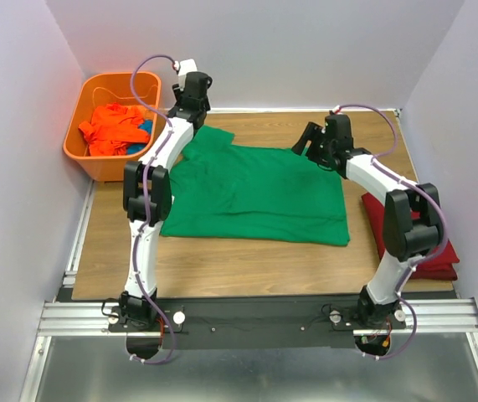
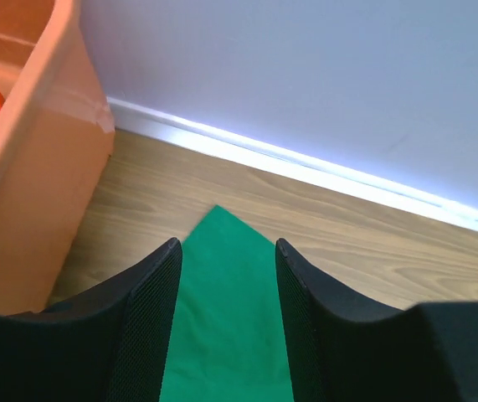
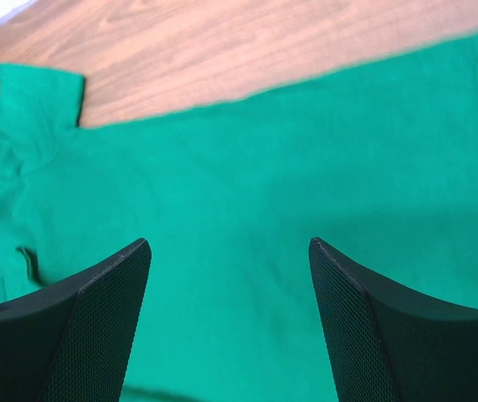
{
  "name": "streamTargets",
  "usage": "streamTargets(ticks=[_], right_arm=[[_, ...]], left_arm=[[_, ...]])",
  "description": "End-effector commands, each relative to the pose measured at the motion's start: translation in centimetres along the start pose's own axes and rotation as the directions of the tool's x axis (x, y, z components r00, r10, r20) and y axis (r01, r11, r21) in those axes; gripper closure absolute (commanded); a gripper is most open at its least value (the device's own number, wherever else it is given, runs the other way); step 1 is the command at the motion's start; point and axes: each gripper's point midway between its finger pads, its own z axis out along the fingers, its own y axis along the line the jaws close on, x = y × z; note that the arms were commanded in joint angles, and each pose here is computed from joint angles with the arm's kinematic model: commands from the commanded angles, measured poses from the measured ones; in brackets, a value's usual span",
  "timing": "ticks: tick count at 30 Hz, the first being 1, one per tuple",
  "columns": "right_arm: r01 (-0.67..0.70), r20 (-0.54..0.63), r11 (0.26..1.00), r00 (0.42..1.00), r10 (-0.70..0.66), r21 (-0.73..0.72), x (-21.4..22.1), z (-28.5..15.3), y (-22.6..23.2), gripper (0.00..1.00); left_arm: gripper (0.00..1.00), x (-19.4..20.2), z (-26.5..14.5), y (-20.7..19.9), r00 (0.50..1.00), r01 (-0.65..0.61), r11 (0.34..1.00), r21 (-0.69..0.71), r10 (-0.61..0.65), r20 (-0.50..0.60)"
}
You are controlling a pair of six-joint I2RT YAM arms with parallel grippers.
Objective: Fold and stack the t-shirts
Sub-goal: Fold the tshirt
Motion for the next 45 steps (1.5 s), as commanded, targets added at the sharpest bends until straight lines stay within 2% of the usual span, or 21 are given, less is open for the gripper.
streamTargets(ticks=[1, 2, 3, 9, 10, 12, 14, 18, 24, 33, 45], right_arm=[[0.047, 0.079, 0.998, 0.996, -0.044, -0.045, -3.0, 1.9, 1.7, 0.18], [0.049, 0.070, 0.998, 0.997, -0.045, -0.048, -2.8, 2.4, 1.6, 0.18], [0.051, 0.067, 0.997, 0.997, -0.047, -0.059, -2.7, 2.7, 1.8, 0.18], [0.061, 0.066, 0.994, 0.996, -0.055, -0.093, -2.0, 4.0, 1.9, 0.18], [0.058, 0.060, 0.994, 0.997, -0.053, -0.095, -1.8, 4.1, 1.8, 0.19], [0.056, 0.051, 0.994, 0.997, -0.051, -0.097, -1.5, 4.5, 1.7, 0.19], [0.051, 0.038, 0.993, 0.998, -0.047, -0.110, -1.0, 4.8, 1.8, 0.19], [0.043, 0.028, 0.991, 0.999, -0.039, -0.126, -0.8, 4.9, 2.0, 0.19], [0.041, 0.025, 0.991, 0.999, -0.038, -0.130, -0.8, 5.0, 2.1, 0.19], [0.037, 0.014, 0.990, 0.999, -0.036, -0.138, -0.5, 4.9, 1.9, 0.19], [0.025, 0.002, 0.989, 1.000, -0.025, -0.143, -0.3, 5.0, 1.5, 0.19]], left_arm=[[0.44, 1.7, 2.5, 1.9, 0.981, -0.193, 0.978, -0.081, 0.191, -0.029], [0.43, 0.9, 2.8, 2.0, 0.981, -0.195, 0.977, -0.084, 0.194, -0.015], [0.43, 2.4, 3.8, 2.2, 0.976, -0.216, 0.973, -0.084, 0.213, -0.042], [0.40, 3.8, 6.7, 2.9, 0.976, -0.211, 0.977, -0.030, 0.209, -0.057], [0.40, 4.3, 7.0, 2.3, 0.974, -0.217, 0.976, 0.019, 0.218, -0.066], [0.40, 3.8, 7.5, 2.4, 0.976, -0.208, 0.978, 0.025, 0.210, -0.061], [0.36, 4.7, 7.6, 0.9, 0.977, -0.187, 0.972, 0.140, 0.199, -0.076], [0.35, 6.8, 8.0, 1.5, 0.975, -0.137, 0.975, 0.173, 0.164, -0.150], [0.36, 10.8, 8.4, 2.5, 0.954, -0.091, 0.978, 0.188, 0.140, -0.264], [0.43, 13.3, 7.9, 4.0, 0.928, -0.061, 0.988, 0.139, 0.107, -0.358], [0.44, 13.7, 7.7, 5.9, 0.921, -0.100, 0.994, 0.050, 0.112, -0.374]])
